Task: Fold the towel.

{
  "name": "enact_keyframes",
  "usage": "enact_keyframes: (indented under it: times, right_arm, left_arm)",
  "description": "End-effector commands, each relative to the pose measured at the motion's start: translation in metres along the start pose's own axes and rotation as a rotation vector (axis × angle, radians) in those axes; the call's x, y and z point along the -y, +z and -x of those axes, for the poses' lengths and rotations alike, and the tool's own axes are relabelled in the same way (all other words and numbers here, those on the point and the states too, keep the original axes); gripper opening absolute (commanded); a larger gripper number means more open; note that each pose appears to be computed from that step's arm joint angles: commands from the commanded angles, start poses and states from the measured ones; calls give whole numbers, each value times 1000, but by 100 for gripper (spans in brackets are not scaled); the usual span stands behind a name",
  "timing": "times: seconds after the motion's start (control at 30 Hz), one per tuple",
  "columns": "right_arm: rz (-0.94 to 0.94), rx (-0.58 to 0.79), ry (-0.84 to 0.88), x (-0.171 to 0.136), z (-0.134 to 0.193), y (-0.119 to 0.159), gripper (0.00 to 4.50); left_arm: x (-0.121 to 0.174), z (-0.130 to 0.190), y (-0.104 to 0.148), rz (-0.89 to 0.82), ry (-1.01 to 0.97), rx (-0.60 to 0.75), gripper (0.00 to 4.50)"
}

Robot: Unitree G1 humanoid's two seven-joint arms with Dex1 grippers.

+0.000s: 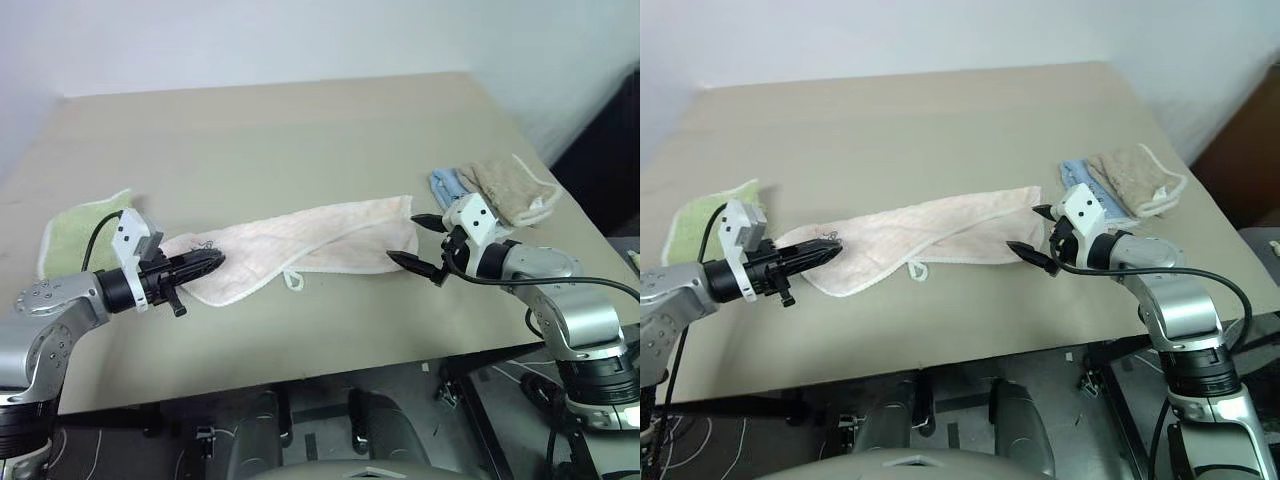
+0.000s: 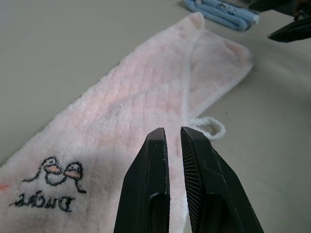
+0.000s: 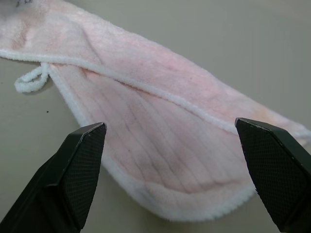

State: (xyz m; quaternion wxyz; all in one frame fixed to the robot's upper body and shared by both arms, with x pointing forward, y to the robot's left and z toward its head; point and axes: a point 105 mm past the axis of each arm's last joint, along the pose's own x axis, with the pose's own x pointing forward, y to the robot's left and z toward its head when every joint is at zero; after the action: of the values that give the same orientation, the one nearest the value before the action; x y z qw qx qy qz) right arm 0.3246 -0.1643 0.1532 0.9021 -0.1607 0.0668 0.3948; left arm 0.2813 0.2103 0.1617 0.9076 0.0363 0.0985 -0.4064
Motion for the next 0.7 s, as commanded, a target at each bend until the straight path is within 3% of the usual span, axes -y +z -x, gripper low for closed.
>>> enact_keyframes:
  times: [0.03,0.7]
  right_arm:
    - [41,58,-11,5,4,17,448]
    - [51,73,6,1,-7,17,448]
  left_arm:
    - [0,0,12,-51,7,35,53]
    - [-2,2,9,-81,39,35,53]
